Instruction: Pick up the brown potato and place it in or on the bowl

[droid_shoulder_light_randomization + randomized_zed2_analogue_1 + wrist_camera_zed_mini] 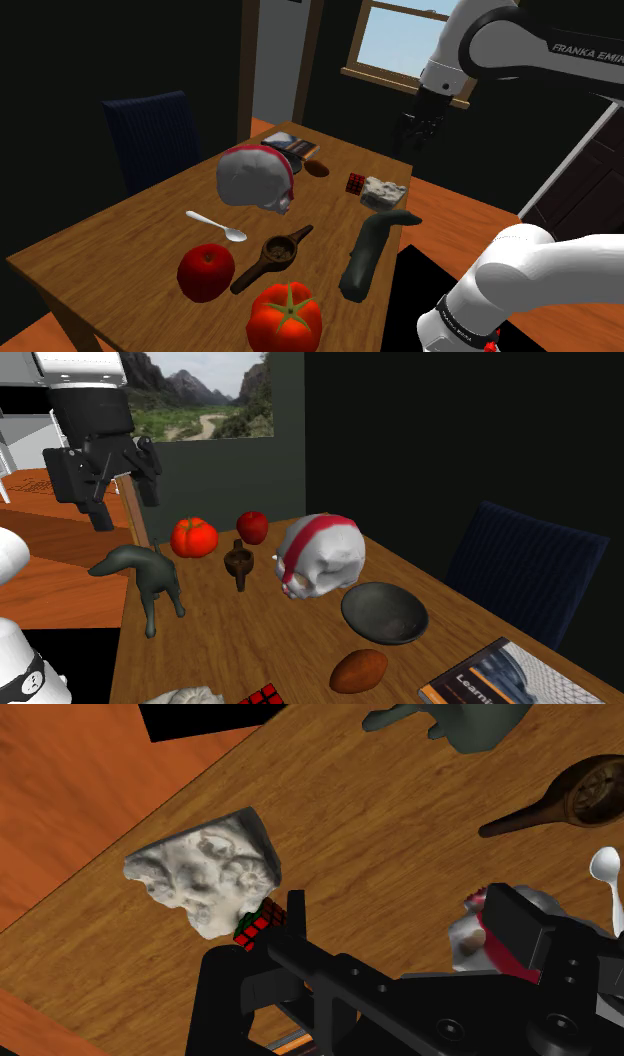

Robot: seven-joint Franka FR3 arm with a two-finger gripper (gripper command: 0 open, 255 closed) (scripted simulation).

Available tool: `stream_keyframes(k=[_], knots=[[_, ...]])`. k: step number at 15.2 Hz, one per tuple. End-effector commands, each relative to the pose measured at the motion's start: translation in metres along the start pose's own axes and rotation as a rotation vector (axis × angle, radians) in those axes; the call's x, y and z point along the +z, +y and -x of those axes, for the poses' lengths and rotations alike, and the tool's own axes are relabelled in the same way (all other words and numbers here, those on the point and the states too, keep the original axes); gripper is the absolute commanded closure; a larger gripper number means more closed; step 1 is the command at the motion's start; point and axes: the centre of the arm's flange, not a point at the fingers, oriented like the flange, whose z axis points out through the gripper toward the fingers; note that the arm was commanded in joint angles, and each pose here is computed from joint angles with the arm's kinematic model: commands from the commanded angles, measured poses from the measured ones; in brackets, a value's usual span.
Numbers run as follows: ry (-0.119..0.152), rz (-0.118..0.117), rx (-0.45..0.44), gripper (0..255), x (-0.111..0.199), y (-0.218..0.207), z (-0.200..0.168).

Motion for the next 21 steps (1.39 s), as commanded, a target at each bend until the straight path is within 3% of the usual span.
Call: stream_keyframes(k=[1, 21], knots=[[0.0, 0.0, 0.0, 0, 0.0, 0.0, 0.0], [0.037, -0.114, -0.103, 0, 0.159, 0.036, -0.206]])
